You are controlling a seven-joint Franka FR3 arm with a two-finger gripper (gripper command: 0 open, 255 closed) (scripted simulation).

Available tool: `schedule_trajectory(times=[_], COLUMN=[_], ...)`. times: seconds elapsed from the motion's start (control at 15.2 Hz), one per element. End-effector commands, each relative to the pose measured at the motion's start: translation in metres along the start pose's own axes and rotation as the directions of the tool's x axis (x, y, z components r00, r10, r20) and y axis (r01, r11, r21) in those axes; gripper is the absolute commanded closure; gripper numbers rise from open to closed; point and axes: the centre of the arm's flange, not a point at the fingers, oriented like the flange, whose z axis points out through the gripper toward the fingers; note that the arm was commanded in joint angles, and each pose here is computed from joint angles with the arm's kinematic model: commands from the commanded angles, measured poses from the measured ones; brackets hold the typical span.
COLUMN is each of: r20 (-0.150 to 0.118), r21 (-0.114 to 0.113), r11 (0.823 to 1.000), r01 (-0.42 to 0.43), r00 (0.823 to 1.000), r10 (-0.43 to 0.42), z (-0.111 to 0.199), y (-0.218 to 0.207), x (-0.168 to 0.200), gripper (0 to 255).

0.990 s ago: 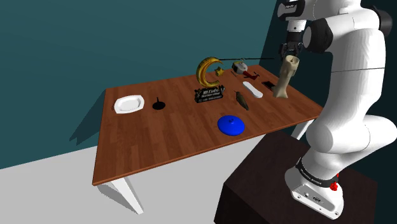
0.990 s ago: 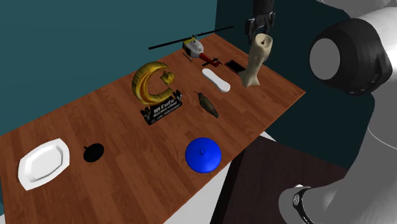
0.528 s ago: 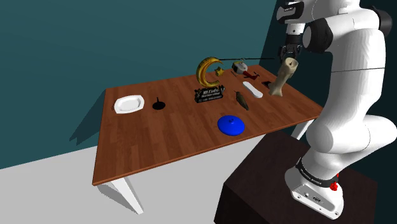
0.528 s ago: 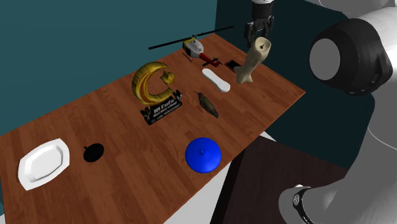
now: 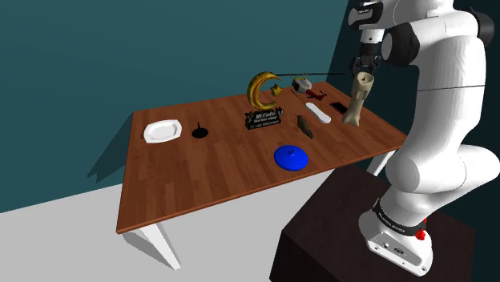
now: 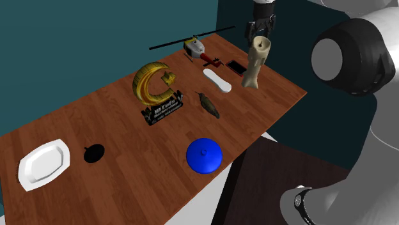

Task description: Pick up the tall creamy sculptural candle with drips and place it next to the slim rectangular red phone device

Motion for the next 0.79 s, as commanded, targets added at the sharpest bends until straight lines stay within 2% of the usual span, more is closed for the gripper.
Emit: schedule_trajectory(times=[0.0,0.26,0.73], r20=[0.000,0.000,0.000], r21=[0.000,0.000,0.000], r11=[1.000,1.000,1.000], r01=[0.000,0.000,0.000], r00=[1.000,1.000,1.000], r10=[0.000,0.000,0.000], z=[0.000,-0.050,-0.050], y=[0.000,0.000,0.000], x=[0.000,0.000,0.000], gripper=[0,0,0])
